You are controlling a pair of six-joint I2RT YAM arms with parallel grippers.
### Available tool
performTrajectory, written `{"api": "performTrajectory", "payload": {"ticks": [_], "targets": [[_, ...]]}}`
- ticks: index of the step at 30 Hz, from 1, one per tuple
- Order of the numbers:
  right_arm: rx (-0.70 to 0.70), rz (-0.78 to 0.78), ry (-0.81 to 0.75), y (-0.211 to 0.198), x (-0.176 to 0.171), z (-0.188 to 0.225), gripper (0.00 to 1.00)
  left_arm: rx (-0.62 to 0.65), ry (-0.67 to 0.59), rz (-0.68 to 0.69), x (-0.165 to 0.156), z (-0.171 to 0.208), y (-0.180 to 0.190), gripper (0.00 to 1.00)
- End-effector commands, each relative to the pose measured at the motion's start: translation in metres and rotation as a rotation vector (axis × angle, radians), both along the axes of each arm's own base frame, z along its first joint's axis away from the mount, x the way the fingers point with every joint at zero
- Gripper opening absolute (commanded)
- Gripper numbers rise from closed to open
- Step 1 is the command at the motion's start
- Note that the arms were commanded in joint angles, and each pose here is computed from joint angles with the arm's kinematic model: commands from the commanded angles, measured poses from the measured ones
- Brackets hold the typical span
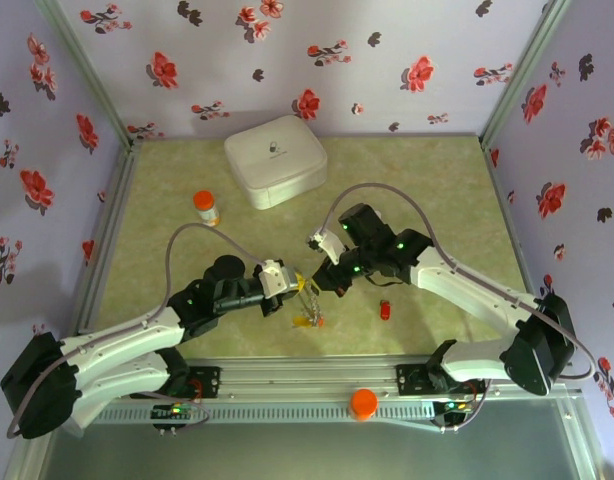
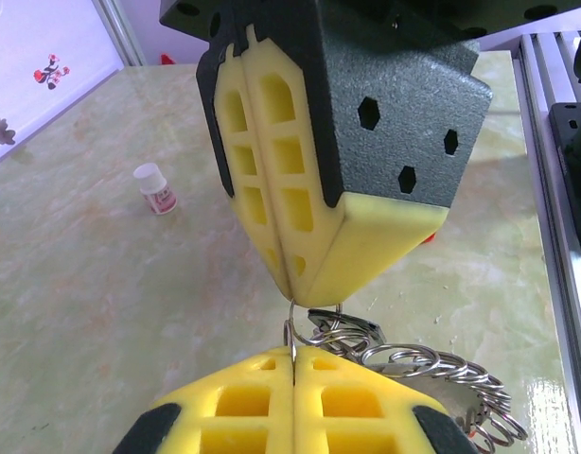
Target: Put the keys on the keyring
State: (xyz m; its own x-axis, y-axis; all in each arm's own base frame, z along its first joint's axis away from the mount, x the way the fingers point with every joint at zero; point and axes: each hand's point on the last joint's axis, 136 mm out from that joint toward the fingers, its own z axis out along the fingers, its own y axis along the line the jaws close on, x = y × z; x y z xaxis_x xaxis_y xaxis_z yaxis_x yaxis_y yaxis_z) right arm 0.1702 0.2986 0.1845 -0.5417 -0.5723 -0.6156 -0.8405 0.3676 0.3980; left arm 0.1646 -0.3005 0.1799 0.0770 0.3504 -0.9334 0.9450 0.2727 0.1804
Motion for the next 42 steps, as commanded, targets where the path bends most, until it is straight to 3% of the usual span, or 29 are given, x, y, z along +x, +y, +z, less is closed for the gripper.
{"api": "performTrajectory", "payload": {"ticks": [1, 24, 32, 42], "targets": [[0.013, -0.064, -0.052, 0.003, 0.018, 0.011, 0.0, -0.035, -0.054, -0.049, -0.008, 0.011, -0.002, 0.0], [0.021, -0.036, 0.059, 0.013, 0.011, 0.0, 0.0, -0.118, -0.129, -0.04, -0.005, 0.029, -0.004, 0.0], [-0.01, -0.091, 0.049, 0.006, 0.021, -0.005, 0.0, -0.129, -0.13, -0.048, -0.008, 0.03, -0.003, 0.0], [0.074, -0.08, 0.111, 0.009, 0.018, 0.007, 0.0, -0.186, -0.145, -0.027, -0.007, 0.038, 0.0, 0.0]]}}
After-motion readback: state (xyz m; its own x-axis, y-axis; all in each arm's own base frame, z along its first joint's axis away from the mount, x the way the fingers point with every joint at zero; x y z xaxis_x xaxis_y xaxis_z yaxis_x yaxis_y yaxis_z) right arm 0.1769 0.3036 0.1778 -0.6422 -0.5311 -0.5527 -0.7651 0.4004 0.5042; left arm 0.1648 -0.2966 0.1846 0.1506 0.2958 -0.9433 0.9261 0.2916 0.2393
